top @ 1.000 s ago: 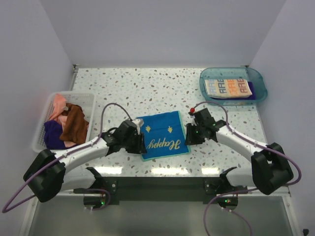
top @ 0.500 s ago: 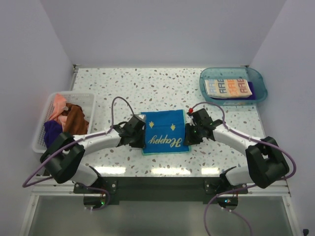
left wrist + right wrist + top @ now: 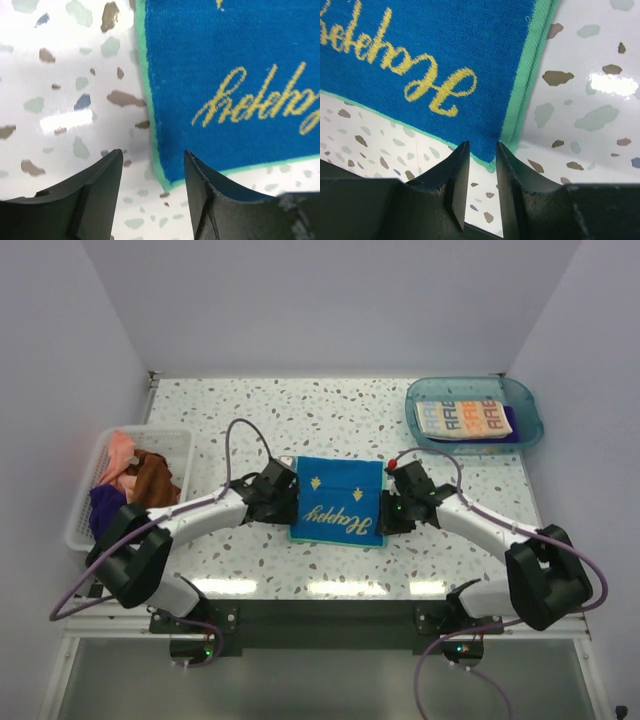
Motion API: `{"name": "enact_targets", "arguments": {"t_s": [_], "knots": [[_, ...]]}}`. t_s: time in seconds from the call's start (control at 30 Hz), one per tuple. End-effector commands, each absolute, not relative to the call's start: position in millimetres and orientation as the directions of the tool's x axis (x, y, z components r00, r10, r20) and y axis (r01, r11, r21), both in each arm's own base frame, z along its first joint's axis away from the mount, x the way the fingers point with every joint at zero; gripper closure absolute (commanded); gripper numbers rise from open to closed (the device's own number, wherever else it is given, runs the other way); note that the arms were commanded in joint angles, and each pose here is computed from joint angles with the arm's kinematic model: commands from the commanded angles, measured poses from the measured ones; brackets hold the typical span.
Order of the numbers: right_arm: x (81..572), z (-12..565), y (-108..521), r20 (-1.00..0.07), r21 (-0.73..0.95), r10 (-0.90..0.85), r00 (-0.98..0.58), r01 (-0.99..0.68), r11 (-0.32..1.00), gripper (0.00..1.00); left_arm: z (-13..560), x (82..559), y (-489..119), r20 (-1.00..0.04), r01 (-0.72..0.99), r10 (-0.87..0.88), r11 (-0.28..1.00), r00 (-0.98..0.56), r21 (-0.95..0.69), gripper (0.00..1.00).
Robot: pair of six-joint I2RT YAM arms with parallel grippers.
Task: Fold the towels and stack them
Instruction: Fold the towel
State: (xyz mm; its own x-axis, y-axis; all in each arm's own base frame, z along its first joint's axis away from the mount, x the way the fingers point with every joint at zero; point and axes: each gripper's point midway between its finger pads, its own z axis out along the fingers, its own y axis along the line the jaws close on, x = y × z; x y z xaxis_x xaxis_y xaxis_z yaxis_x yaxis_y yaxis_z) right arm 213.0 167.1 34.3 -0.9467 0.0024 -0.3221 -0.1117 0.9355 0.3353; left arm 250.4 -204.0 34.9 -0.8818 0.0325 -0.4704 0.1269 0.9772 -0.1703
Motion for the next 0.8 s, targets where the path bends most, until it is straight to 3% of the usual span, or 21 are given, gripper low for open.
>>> {"name": "enact_targets", "arguments": {"t_s": [0.0,0.17,0.77], "knots": [[214.2,46.2,160.8,-0.339,0.326,0.075,-0.938,-0.042,0.944,0.68,48.2,231.0,-203.1,-0.459,0.058,-0.07,0.964,-0.885,-0.259,0.43],[204.3,39.9,160.7,-0.31,0.358,0.138,-0.941,0.019,0.934,0.69,32.0,213.3,-201.6,-0.416,0.031,-0.1,0.954,-0.904,-0.297,0.45],[189.1,22.6,160.4,-0.244,0.384,0.216,-0.946,0.11,0.917,0.73,31.1,215.9,-211.9,-0.418,0.037,-0.104,0.948,-0.903,-0.316,0.53]]}}
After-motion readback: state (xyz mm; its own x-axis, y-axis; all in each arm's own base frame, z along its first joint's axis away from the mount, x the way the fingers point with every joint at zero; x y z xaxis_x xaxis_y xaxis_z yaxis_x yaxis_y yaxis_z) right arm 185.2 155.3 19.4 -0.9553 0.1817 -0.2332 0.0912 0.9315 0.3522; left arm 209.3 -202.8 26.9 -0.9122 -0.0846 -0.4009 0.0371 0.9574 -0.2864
